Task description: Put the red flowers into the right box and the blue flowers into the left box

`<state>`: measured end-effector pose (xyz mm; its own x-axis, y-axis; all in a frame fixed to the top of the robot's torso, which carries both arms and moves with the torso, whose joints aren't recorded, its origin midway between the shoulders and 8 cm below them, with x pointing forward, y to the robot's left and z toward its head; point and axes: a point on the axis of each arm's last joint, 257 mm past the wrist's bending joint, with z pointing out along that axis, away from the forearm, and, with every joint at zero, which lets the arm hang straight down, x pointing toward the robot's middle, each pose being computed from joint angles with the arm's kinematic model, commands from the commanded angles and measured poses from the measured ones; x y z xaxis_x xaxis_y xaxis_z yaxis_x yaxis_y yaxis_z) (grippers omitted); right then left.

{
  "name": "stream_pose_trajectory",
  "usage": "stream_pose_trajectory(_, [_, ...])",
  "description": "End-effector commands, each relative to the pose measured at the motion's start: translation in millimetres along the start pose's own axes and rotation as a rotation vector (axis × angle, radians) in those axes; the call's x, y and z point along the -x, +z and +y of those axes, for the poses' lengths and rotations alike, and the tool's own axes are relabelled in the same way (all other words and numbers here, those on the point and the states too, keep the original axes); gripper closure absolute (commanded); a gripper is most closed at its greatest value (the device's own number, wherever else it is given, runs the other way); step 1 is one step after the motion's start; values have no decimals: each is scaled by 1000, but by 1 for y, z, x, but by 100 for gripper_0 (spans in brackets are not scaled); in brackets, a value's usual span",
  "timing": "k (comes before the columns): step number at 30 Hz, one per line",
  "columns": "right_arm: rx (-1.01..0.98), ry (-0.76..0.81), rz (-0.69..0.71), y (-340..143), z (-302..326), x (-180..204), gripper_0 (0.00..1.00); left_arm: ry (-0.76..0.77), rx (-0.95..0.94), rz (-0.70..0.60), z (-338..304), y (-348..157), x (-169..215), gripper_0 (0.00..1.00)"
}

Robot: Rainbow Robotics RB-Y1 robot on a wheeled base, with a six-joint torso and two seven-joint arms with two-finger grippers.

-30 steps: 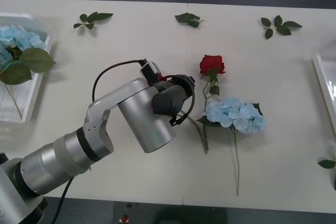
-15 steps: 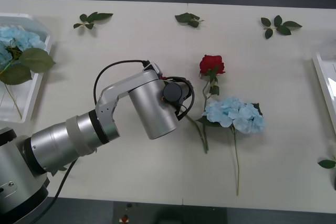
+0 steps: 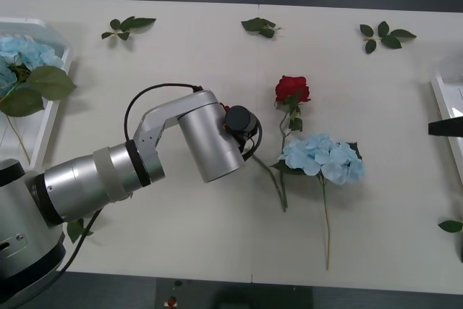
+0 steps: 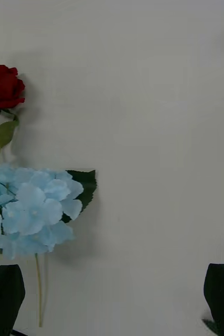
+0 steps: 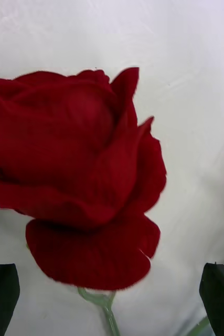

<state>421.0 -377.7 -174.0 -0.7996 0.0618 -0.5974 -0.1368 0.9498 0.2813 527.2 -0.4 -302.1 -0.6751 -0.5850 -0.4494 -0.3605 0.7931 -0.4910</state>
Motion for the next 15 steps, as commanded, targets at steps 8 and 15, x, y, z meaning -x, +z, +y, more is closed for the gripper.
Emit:
stream_pose_trajectory(8, [-15,5,62,36,74,-53,0,83,49,-33,-16,9,12,0])
stream_pose_trajectory(15, [-60,-35,116,63,100,-88,0,137,58,-34,-21,9,10,0])
